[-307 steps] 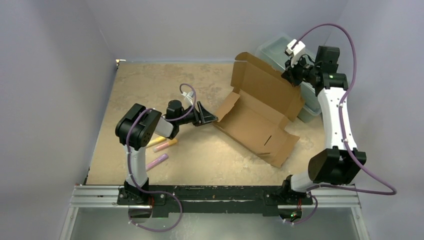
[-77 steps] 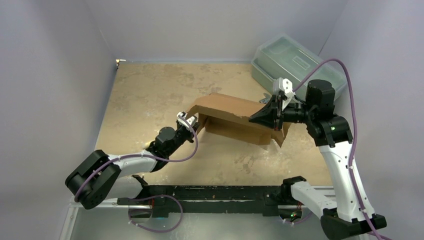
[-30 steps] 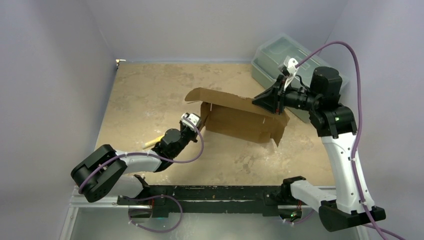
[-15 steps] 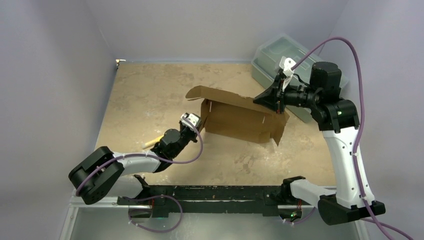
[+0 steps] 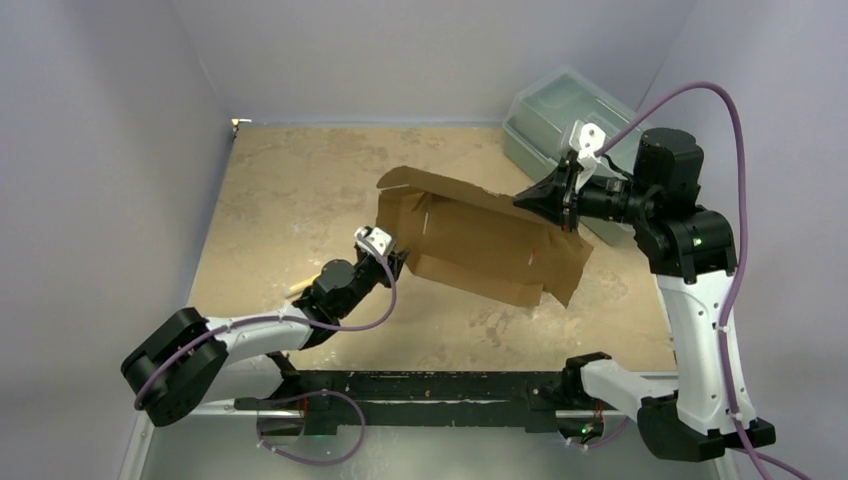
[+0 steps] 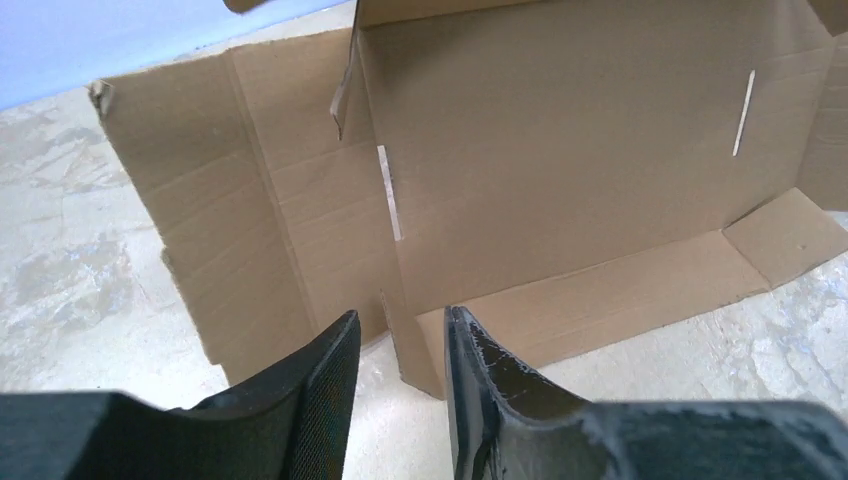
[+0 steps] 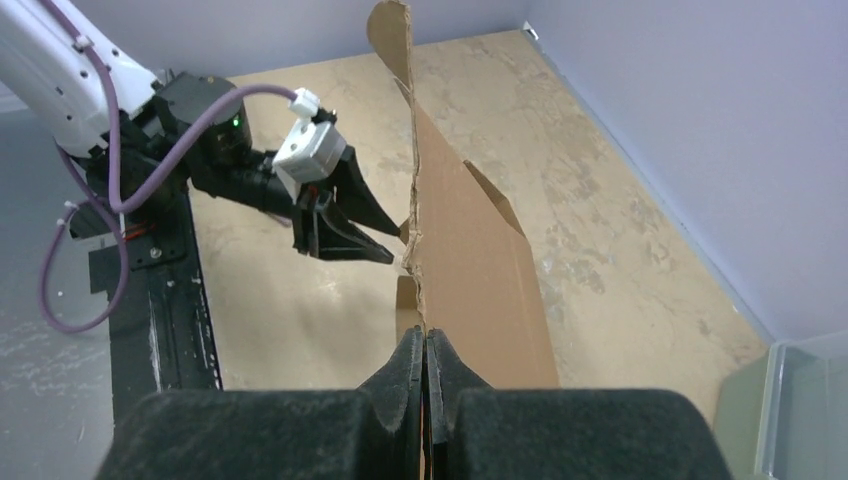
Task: Fold the paper box
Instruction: Fold the paper box at the center of the board.
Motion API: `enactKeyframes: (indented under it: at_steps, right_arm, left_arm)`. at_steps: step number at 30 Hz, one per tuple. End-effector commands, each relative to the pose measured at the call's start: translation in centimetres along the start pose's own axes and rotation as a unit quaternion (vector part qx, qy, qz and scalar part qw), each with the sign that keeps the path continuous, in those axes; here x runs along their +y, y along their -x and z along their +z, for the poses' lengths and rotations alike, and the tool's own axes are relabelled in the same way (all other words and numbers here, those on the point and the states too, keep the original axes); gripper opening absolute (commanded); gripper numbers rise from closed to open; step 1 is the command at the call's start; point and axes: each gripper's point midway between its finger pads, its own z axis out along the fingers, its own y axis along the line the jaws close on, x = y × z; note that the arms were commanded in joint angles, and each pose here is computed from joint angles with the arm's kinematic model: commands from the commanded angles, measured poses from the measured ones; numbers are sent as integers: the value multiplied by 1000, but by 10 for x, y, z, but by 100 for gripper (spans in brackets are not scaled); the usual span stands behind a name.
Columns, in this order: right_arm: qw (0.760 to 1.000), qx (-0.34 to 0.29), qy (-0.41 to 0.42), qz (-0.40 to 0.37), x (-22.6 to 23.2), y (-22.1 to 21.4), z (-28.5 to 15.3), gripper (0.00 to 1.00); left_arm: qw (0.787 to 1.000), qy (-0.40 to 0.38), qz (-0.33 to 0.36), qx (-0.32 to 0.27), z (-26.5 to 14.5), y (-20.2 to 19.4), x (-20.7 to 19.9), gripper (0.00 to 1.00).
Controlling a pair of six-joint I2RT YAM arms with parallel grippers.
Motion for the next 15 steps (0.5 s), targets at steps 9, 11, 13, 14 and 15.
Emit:
enactKeyframes:
  at_steps: [9,11,13,14,15]
  right_arm:
    - [998,11,10,-53,11,-17,-6,0]
    - [998,10,12,-56,12,-17,-6,0]
    - [998,10,15,-57,14,-17,-7,0]
    - [998,8,18,-59,15,-16,-7,0]
    - [998,7,20,-59,17,-15,-8,0]
  left_arm:
    - [987,-42,-88,-124,-83,95,-3,90]
    - [983,-33,-72,-164,-97,120,4,99]
    - [982,-25,-30,-185,-100,142,9,100]
    - [983,-25,-3,-183,-97,147,8,99]
    - [983,-30,29,-180,-91,151,6,99]
